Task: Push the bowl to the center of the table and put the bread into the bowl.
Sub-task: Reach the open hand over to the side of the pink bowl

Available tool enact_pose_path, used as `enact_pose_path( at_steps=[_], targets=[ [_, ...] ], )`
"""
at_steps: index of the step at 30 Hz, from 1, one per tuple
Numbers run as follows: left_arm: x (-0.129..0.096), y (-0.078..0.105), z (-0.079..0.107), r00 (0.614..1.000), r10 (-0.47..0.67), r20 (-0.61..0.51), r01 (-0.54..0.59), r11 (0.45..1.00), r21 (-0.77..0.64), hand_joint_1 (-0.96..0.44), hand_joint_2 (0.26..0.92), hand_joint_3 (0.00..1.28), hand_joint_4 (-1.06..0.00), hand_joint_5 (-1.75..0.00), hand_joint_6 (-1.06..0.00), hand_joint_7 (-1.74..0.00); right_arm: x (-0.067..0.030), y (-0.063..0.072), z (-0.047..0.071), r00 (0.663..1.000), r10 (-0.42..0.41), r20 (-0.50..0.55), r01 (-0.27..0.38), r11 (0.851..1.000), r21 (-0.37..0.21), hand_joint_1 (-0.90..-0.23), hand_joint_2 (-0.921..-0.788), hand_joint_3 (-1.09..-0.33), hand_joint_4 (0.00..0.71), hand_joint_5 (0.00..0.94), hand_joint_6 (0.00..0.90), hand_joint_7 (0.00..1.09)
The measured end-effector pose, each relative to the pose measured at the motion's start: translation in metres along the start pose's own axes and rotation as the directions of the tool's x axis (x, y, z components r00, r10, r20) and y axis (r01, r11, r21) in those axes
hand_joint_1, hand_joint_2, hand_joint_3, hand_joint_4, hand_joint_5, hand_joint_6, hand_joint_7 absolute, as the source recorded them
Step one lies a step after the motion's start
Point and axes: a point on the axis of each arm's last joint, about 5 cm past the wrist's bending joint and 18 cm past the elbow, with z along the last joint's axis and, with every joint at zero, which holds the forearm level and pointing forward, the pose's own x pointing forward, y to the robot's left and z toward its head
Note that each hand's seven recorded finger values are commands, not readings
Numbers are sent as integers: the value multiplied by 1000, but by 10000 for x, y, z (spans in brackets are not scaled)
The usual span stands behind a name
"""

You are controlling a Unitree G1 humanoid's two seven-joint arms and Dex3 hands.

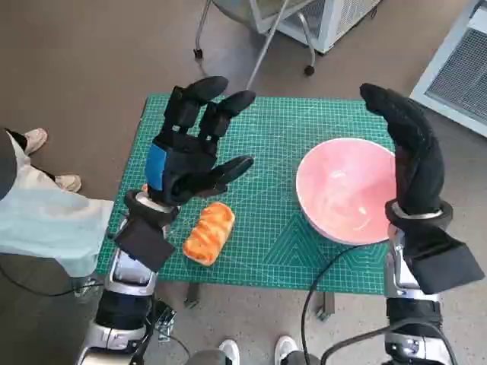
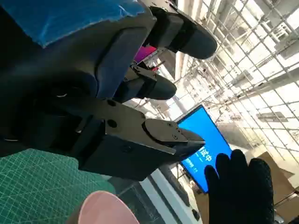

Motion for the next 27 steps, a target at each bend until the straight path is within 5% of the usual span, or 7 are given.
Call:
enact_pose_path(
  at_steps=[27],
  targets=[
    [-16,-14,-8,1000,3,-6,-3,1000,-6,-3,824,263,-26,-843,-37,-968,-26,-2,1,1000,-1,-5,1,1000,-1,-617,-921,-765,369,0,51,745]
  ],
)
